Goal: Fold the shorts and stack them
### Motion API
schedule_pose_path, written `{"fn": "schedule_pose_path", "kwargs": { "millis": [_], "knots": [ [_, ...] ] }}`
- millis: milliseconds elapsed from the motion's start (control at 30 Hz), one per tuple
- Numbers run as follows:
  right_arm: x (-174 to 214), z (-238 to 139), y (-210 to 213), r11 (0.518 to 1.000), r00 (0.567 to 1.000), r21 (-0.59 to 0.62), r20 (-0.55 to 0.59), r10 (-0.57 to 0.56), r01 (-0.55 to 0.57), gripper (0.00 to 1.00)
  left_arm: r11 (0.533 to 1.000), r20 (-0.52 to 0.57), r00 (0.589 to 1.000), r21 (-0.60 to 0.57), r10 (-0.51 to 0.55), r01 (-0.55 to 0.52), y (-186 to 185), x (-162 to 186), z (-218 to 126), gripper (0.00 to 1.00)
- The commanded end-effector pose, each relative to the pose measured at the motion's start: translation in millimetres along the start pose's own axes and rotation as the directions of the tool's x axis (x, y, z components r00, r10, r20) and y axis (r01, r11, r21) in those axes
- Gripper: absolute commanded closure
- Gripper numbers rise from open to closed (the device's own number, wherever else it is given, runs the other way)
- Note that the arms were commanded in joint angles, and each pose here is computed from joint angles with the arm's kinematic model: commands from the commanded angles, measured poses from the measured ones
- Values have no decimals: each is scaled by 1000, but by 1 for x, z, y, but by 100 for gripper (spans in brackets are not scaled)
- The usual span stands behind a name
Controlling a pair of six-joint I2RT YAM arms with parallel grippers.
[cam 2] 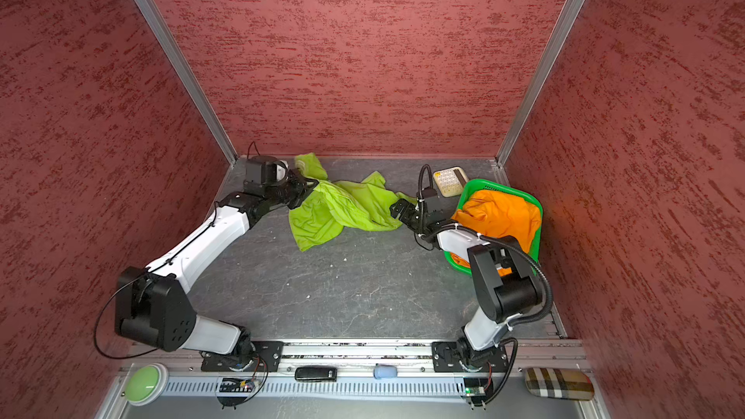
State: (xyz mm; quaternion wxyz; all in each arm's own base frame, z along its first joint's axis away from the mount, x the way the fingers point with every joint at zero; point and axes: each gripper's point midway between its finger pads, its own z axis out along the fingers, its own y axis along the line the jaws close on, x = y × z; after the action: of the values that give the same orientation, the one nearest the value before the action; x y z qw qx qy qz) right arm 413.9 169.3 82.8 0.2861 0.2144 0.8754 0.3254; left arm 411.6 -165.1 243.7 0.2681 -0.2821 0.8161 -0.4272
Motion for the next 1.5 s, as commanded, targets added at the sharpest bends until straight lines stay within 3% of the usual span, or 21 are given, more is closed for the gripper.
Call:
{"fn": "schedule_pose_path", "kwargs": {
  "millis": [0,200,467,567,633,700,733,900,1033,1200,1300,1367,1467],
  "knots": [
    [1,6,8,999,999,-35,17,36,-35,1,999,-16,1000,-39,4,-5,17,-2,-7,100],
    [18,14,-3,999,999,15,14,28,-29,1,1000,21,1000,-10,-15,16,17,-21,-24,100],
    [9,46,-4,999,999,27,17,28,-29,13,1000,44,999,23,-8,7,8,-28,-47,100],
    [3,59,-2,999,999,29,20,33,-33,34,1000,44,999,22,-5,4,10,-28,-53,100],
    [-7,63,5,999,999,14,44,31,-32,64,1000,52,999,24,-2,1,10,-30,-57,100],
    [-28,61,19,1000,997,4,79,12,-13,89,1000,58,998,30,-6,4,11,-35,-59,100],
    [-43,57,30,1000,995,-2,98,-2,3,97,999,59,998,33,-10,9,12,-38,-59,100],
    [-144,-11,108,992,953,-34,285,-107,121,100,997,66,997,65,-40,35,5,-83,-44,100],
    [-214,-101,163,977,870,-15,458,-182,212,100,983,43,998,181,-35,27,-52,-133,-40,100],
    [-248,-234,197,948,706,48,656,-267,314,100,909,187,974,372,124,-188,-169,-176,-109,100],
    [-239,-295,188,941,621,94,730,-286,324,100,872,214,962,423,168,-247,-195,-189,-148,100],
    [-226,-305,174,941,619,98,730,-288,323,100,879,186,970,419,160,-225,-182,-187,-154,100],
    [-198,-275,142,944,698,101,650,-302,314,100,928,147,984,344,97,-142,-123,-171,-137,100]
  ]
}}
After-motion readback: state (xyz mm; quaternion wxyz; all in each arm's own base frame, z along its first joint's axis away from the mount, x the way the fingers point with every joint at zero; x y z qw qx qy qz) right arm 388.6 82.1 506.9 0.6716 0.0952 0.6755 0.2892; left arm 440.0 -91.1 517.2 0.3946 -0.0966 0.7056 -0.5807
